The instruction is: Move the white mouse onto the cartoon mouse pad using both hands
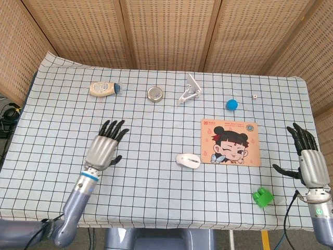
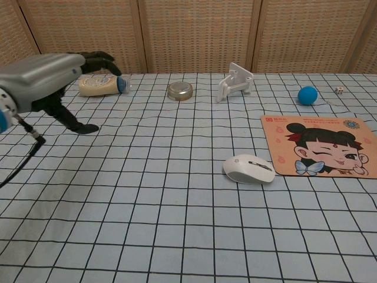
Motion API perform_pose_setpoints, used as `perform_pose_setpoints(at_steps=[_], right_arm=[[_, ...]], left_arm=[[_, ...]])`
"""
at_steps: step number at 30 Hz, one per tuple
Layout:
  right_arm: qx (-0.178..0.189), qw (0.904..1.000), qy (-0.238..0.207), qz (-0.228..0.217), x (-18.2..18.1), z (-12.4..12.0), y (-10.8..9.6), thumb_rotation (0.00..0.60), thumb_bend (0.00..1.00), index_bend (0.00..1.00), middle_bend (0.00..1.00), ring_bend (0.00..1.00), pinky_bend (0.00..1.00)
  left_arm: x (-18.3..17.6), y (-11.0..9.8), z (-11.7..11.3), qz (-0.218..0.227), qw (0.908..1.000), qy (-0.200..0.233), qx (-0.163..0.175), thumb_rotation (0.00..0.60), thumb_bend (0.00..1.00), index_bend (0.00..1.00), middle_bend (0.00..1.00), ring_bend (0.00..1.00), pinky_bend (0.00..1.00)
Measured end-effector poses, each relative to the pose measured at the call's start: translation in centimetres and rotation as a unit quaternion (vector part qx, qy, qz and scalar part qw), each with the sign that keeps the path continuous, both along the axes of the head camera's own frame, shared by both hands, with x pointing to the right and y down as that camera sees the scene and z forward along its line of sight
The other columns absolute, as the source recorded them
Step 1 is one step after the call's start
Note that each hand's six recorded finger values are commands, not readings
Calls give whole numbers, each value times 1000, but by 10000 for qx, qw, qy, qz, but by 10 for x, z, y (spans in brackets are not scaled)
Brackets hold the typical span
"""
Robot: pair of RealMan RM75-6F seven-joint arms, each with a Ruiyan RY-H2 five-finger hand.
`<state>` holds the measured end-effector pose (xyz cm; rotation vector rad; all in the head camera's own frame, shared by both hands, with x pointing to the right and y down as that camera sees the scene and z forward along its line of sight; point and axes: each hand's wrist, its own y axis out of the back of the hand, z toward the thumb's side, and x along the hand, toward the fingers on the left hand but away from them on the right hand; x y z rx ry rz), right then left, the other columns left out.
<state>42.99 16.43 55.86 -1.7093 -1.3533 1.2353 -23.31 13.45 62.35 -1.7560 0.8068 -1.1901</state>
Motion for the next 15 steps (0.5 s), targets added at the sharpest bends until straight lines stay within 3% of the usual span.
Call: perform_pose_setpoints(at_steps=[4,8,15], right_arm=[[5,10000,36,-31,-3,1,0,600,63,70,0,0,0],[16,9999,72,-110,-10,2,-2,600,85,140,0,0,0],[-73,9985,70,-536,-56,5,-11,600,149,238,52,0,0]], left_arm=[[-44,17,-14,-232,9995,-76,179,600,229,114,0,0,0],[-79,31,-25,-511,9980,-199,329,600,229,113,0,0,0],[-120,47,-43,-886,9953,-130,371,600,229,117,0,0,0]])
